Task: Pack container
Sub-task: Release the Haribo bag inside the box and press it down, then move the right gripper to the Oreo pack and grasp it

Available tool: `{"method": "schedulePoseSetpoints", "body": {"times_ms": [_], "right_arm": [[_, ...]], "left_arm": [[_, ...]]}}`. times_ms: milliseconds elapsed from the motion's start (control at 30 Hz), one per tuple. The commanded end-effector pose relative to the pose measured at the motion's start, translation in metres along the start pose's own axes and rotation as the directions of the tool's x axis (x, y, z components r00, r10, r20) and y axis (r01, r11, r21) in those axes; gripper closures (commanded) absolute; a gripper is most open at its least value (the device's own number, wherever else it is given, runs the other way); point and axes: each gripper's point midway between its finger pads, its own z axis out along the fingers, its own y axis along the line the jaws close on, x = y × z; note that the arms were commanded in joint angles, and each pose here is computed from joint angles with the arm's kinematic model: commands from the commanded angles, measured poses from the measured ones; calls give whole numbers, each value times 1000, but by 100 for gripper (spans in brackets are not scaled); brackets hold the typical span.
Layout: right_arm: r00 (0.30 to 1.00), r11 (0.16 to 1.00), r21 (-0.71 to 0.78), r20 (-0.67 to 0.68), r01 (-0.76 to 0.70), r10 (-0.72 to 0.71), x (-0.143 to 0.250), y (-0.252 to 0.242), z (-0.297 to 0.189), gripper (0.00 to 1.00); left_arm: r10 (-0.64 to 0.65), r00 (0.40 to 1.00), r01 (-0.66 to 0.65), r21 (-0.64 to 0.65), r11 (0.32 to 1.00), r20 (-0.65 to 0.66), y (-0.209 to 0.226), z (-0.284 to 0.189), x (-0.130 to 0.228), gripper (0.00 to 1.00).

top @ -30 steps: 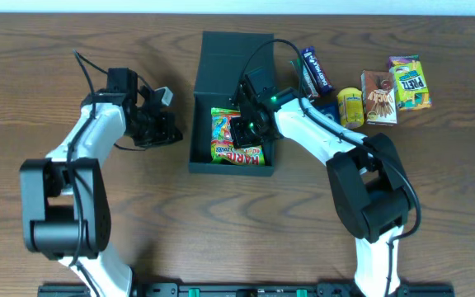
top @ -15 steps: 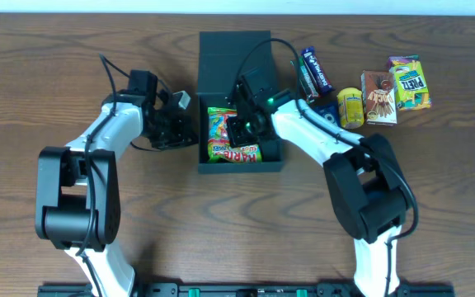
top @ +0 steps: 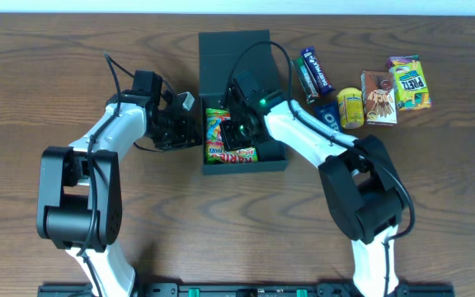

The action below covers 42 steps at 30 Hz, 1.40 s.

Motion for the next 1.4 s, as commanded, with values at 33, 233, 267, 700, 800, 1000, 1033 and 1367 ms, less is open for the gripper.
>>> {"method": "schedulePoseSetpoints", "body": {"times_ms": [33, 233, 267, 700, 800, 1000, 1033, 1367], "right_arm": [[997, 999, -11, 65, 51, -50, -30, 16, -43, 99], [967, 993, 79, 234, 88, -104, -66, 2, -141, 61], [960, 993, 81, 261, 80, -99, -70, -2, -156, 48], [952, 916, 343, 286, -206, 107, -33, -154, -242, 16], [958, 902, 377, 261, -212, 116, -26, -170, -234, 14], [962, 871, 432, 229, -235, 146, -10, -198, -206, 13], [964, 864, 444, 217, -238, 154, -4, -204, -199, 13], [967, 838, 484, 155, -253, 202, 30, -231, -160, 17]], "left_arm": [[-14, 999, 15, 35, 999, -30, -4, 8, 7, 94], [-9, 1000, 10, 34, 999, -29, -4, 8, 6, 94], [-10, 1000, 11, 31, 999, -29, -4, 8, 6, 94], [-10, 1000, 11, 24, 1000, -28, -2, 8, 6, 91], [-10, 1000, 11, 24, 1000, -28, -2, 8, 6, 91], [-11, 1000, 12, 24, 1000, -28, -2, 8, 6, 90], [-11, 1000, 12, 24, 1000, -28, -2, 8, 6, 90], [-15, 999, 15, 24, 1000, -29, -2, 8, 6, 89]]}}
